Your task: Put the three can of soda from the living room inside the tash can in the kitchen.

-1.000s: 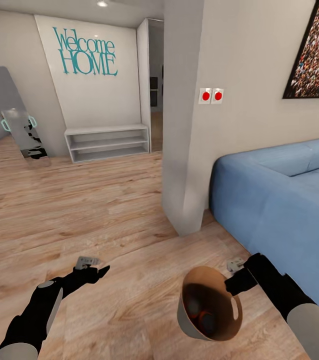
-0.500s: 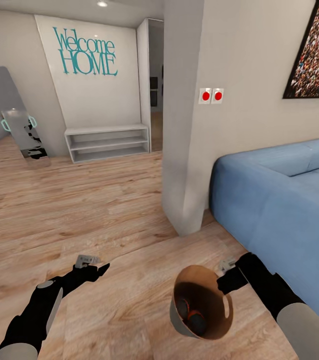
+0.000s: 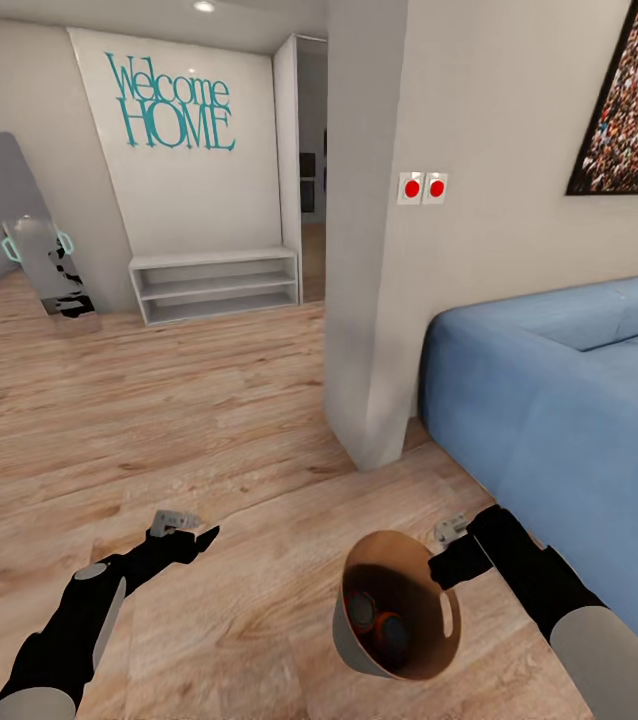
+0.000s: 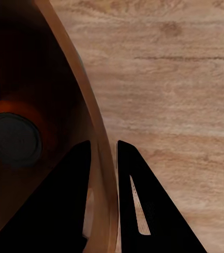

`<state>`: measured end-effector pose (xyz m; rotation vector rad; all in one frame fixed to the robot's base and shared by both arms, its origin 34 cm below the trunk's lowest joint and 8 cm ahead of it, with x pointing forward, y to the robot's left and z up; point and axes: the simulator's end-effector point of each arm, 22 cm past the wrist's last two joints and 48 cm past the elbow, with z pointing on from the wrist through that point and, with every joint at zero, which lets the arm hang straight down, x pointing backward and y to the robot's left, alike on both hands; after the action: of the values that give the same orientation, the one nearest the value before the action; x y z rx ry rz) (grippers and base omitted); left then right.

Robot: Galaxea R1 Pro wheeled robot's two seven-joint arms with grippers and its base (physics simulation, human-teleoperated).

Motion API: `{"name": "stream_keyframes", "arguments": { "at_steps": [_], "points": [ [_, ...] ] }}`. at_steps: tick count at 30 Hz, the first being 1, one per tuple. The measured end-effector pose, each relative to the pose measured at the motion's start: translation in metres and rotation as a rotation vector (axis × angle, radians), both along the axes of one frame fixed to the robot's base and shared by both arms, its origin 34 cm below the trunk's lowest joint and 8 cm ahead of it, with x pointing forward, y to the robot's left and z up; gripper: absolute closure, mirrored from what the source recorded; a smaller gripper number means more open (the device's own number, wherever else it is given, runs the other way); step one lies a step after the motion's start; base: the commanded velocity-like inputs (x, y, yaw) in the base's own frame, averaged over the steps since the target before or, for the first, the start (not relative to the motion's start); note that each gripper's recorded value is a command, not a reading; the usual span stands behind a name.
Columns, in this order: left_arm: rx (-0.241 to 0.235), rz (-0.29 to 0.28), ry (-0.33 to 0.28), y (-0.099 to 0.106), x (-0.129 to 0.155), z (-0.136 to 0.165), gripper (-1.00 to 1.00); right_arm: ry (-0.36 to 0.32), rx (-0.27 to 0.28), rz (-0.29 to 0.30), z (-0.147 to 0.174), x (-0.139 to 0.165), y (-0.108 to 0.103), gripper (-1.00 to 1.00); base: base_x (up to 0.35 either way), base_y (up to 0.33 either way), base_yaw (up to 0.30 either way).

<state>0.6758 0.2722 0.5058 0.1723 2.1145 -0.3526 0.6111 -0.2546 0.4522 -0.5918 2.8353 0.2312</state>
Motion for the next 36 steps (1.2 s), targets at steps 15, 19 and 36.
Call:
{"name": "stream_keyframes", "arguments": {
  "at_steps": [15,19,36],
  "points": [
    [0.005,-0.006,0.004,0.0,-0.002,-0.007,-1.0,0.011,0.013,-0.002,-0.006,-0.003,0.008,1.0,0.0,0.0,-0.006],
    [0.006,-0.006,0.008,0.0,-0.002,-0.009,-1.0,0.025,0.002,-0.007,-0.009,-0.005,0.006,1.0,0.0,0.0,-0.092],
    [0.007,-0.008,0.032,-0.001,-0.005,-0.023,-1.0,0.055,0.002,-0.009,-0.021,-0.01,0.007,1.0,0.0,0.0,-0.119]
  ]
}}
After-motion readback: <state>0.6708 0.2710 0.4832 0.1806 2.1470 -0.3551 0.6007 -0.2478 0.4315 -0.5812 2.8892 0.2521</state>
